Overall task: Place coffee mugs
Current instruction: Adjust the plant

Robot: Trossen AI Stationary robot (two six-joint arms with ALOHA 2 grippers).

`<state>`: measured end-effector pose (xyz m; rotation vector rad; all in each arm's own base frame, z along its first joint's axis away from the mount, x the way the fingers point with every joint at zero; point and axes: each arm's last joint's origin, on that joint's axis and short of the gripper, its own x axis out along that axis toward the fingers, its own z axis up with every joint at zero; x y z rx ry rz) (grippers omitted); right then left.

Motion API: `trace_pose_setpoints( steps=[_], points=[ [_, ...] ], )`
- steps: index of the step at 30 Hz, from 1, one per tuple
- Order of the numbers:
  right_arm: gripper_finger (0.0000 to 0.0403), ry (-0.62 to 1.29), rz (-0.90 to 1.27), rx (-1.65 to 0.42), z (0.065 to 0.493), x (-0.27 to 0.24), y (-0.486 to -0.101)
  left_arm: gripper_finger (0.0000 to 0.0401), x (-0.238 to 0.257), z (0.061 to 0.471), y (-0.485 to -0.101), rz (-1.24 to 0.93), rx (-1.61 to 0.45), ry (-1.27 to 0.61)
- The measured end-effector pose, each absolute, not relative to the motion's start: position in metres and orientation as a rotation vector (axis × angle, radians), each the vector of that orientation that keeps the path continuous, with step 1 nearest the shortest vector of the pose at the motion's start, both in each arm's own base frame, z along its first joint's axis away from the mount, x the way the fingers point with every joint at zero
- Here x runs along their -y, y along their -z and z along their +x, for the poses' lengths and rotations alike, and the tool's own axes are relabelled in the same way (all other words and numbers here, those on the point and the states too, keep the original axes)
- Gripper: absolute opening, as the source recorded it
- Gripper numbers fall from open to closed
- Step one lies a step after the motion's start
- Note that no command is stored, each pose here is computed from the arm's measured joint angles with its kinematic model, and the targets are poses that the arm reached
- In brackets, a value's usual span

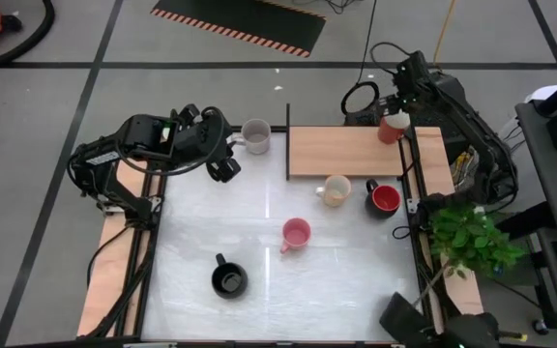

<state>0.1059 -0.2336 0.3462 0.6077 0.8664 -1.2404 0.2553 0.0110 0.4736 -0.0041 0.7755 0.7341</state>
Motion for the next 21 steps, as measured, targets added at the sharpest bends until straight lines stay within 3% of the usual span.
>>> trace_pose_setpoints(
  steps=[10, 21],
  points=[
    [0.0167, 1.169, 0.625, -0.747, 0.108, 0.217, -0.362, 0.017, -0.011, 0.255, -0.474, -0.009, -0.773, -0.734],
    [0.0167, 1.108, 0.63, -0.557, 0.107, 0.161, -0.395, 0.017, -0.011, 0.26, -0.477, -0.04, -0.71, -0.732]
  ],
)
